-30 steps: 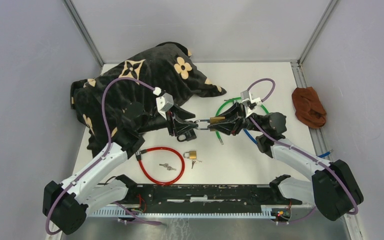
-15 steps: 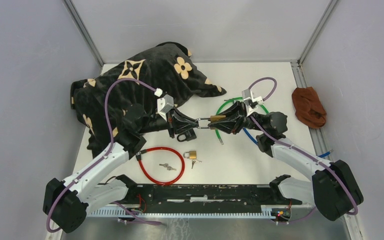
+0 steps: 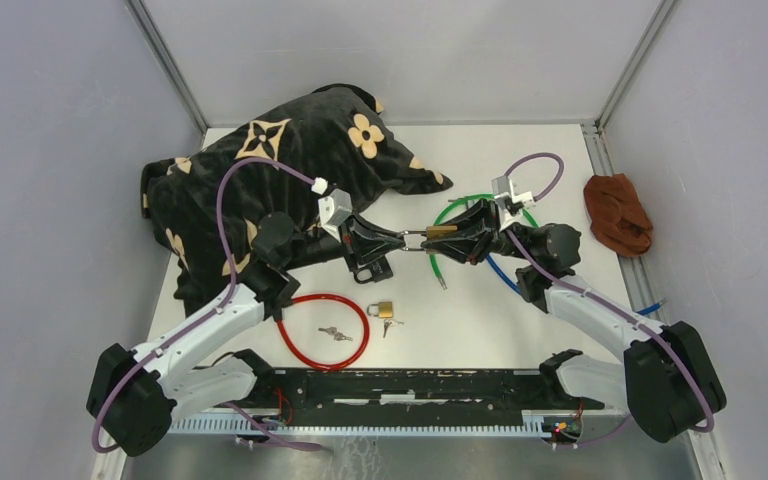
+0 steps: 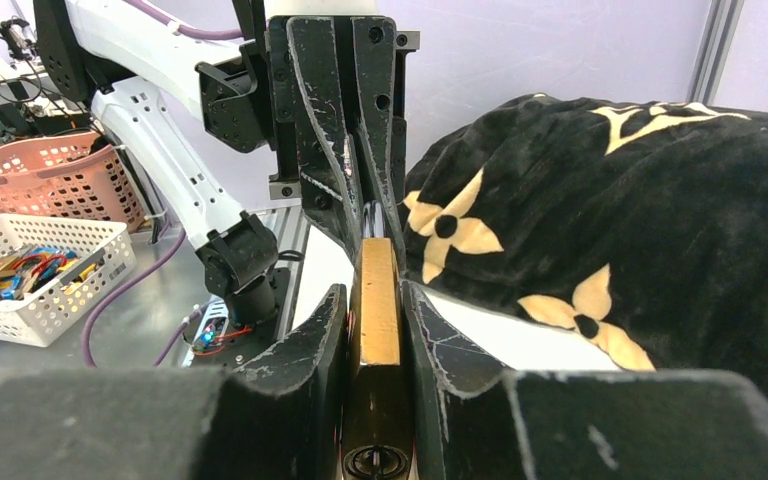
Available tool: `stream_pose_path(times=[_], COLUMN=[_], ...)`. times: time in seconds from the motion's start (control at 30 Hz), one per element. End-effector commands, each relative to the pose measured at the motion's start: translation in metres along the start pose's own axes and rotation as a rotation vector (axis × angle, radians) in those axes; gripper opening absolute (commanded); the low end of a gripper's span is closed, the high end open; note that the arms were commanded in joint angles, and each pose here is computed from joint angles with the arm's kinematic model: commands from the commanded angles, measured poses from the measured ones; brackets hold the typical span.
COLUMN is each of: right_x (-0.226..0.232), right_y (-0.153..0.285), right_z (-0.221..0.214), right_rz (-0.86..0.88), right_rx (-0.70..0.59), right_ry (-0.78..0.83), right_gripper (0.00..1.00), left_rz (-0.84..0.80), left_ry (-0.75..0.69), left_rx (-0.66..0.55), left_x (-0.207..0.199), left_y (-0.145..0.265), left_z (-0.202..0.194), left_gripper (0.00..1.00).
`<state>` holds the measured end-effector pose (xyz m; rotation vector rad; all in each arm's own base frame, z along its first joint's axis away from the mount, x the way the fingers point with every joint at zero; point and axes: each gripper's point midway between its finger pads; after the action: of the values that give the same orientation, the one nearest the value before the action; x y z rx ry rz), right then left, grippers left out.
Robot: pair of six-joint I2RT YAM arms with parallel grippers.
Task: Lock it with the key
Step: Lock the lock.
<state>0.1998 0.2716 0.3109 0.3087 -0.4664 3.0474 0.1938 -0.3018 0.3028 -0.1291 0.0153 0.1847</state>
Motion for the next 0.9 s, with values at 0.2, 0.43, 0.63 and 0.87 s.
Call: stream_pose_path(times=[0.2, 0.43, 0.63, 0.87], right_x=[-0.006, -0.01, -0.013, -0.013], right_y=[-0.015, -0.022, -0.028, -0.036], right_z=[0.016, 0.022, 0.027, 0.017], right_rz=[-0.031, -0.015, 0.001, 0.041], right_rx=[-0.099, -0.108, -0.096, -0.087], right_ry=[0.102, 0.105, 0.123, 0.094], right_gripper=[0.0, 0.0, 0.0, 0.0], left_rz=[-0.089, -0.167, -0.278, -0.381], left_ry=[-0.009, -0.038, 0.009, 0.024], left_rx=[-0.081, -0.046, -0.033, -0.036], left_x=[-0.031, -0.052, -0.072, -0.091], left_y=[-0.029, -0.037, -0.038, -0.041], left_z=[0.017, 0.001, -0.001, 0.004], left_gripper=[0.02, 0.02, 0.02, 0.02])
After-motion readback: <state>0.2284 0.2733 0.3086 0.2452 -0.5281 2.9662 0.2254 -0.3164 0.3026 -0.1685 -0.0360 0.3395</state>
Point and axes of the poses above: each gripper's point midway between its finger pads, its own y axis back along the fingers, its own x axis along the line the jaws close on, z = x × y, and after that the axes turned 6 degrees about -y, right-handed
